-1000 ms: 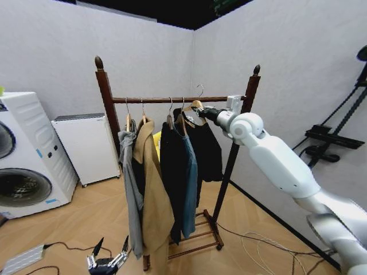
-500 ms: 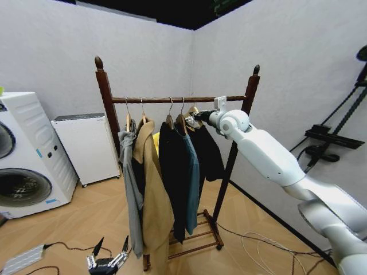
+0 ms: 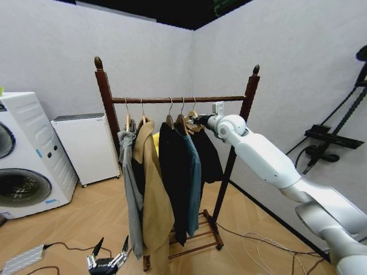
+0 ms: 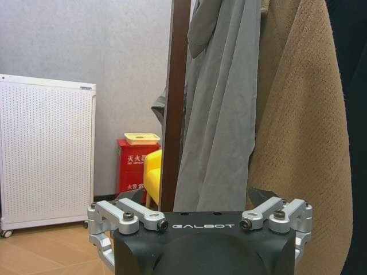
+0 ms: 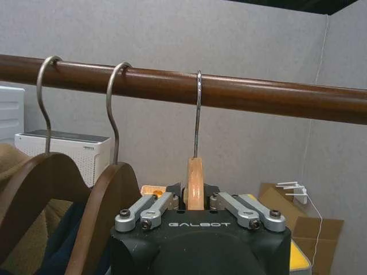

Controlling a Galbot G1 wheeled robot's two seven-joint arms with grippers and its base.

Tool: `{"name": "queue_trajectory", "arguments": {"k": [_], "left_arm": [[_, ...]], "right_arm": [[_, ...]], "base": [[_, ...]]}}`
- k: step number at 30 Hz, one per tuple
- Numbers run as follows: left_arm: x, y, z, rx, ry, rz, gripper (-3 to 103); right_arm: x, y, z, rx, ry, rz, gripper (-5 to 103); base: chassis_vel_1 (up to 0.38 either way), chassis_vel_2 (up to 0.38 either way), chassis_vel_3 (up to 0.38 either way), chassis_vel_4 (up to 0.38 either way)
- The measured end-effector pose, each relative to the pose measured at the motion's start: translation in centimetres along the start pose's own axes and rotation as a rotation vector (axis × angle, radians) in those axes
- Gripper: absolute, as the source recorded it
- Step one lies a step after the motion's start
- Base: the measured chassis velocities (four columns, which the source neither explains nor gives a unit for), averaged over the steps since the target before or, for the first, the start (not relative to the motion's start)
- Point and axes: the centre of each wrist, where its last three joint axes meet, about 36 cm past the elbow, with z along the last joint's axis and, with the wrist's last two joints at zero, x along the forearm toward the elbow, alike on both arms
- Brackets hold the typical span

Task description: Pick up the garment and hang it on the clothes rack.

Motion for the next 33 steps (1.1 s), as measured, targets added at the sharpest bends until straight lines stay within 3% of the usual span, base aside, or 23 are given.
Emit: {"name": "queue_trajectory", "arguments": {"k": [1, 5, 9, 16, 20, 25, 26, 33], "left_arm": [[0.0, 0.0, 0.0, 0.0, 0.0, 0.0, 100], [0.0, 0.0, 0.0, 0.0, 0.0, 0.0, 100], [0.0, 0.0, 0.0, 0.0, 0.0, 0.0, 100], [0.0, 0.0, 0.0, 0.0, 0.0, 0.0, 100], [0.0, 0.0, 0.0, 0.0, 0.0, 0.0, 100], [0.0, 0.0, 0.0, 0.0, 0.0, 0.0, 100], [0.0, 0.0, 0.0, 0.0, 0.0, 0.0, 100], [0.0, 0.0, 0.0, 0.0, 0.0, 0.0, 100]], "right_arm": [[0.0, 0.0, 0.0, 0.0, 0.0, 0.0, 20], [1.9, 0.0, 1.3, -0.02, -0.023, -0.01, 42], [4.4, 0.5, 2.3, -0.033, -0.049, -0.031, 53], [13.7, 2.5, 5.9, -0.018, -0.126, -0.012, 80], [18.2, 4.7, 9.1, -0.052, -0.115, 0.019, 96], [22.4, 5.6, 12.7, -0.102, -0.125, 0.072, 100], [23.9, 5.9, 15.2, -0.124, -0.104, 0.093, 100], [28.2, 6.3, 23.4, -0.07, -0.061, 0.229, 100]], "base": [[0.0, 0.0, 0.0, 0.0], [0.0, 0.0, 0.0, 0.0], [0.0, 0.0, 0.0, 0.0], [0.0, 0.0, 0.0, 0.0], [0.0, 0.0, 0.0, 0.0], [0.0, 0.0, 0.0, 0.0], [0.0, 0.0, 0.0, 0.0], [0.0, 0.0, 0.0, 0.0]]}}
